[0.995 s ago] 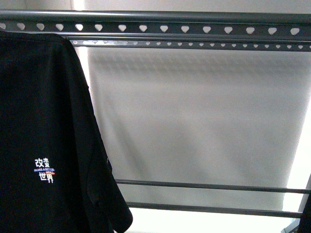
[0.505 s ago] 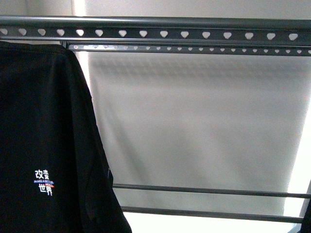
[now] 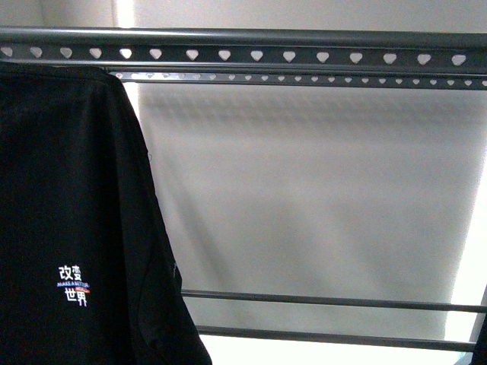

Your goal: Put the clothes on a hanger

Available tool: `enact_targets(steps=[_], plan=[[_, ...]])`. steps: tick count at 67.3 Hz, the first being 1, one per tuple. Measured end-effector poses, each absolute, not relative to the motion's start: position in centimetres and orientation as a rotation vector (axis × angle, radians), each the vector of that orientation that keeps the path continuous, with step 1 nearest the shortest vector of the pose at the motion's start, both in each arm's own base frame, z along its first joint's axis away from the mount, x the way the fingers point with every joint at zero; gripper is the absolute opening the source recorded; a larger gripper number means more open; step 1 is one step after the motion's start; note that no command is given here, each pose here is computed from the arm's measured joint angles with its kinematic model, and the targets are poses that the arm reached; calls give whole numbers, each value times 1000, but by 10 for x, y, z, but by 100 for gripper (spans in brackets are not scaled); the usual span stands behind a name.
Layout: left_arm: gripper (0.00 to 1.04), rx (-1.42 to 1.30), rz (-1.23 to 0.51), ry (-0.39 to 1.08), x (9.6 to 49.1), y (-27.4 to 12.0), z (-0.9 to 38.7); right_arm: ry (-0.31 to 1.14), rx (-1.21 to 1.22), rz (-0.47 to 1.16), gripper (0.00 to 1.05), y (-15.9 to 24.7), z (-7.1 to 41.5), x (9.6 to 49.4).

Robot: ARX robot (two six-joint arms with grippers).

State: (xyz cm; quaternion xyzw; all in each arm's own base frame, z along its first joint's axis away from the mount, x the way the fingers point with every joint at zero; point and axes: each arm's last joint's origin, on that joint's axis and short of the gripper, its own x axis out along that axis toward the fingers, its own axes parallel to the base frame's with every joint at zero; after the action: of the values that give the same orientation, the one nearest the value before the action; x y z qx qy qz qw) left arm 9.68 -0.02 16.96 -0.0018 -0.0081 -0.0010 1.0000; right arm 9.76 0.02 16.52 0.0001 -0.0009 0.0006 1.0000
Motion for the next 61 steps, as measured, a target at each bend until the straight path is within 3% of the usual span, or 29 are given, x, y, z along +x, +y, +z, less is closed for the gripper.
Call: enact_targets(steps=[3, 6, 20, 40, 61], plan=[[48, -3, -2, -16, 97, 0, 170, -2, -3, 1, 51, 0, 165, 98], [61, -4, -2, -16, 97, 0, 170, -2, -3, 1, 60, 0, 165, 98], [99, -3, -2, -16, 97, 0, 170, -2, -2, 1, 98, 0, 165, 98], [98, -67, 13, -33, 99, -2, 177, -2, -2, 1, 97, 0, 165, 98], [98, -82, 34, -129, 118, -10, 240, -2, -2, 1, 97, 0, 165, 98]])
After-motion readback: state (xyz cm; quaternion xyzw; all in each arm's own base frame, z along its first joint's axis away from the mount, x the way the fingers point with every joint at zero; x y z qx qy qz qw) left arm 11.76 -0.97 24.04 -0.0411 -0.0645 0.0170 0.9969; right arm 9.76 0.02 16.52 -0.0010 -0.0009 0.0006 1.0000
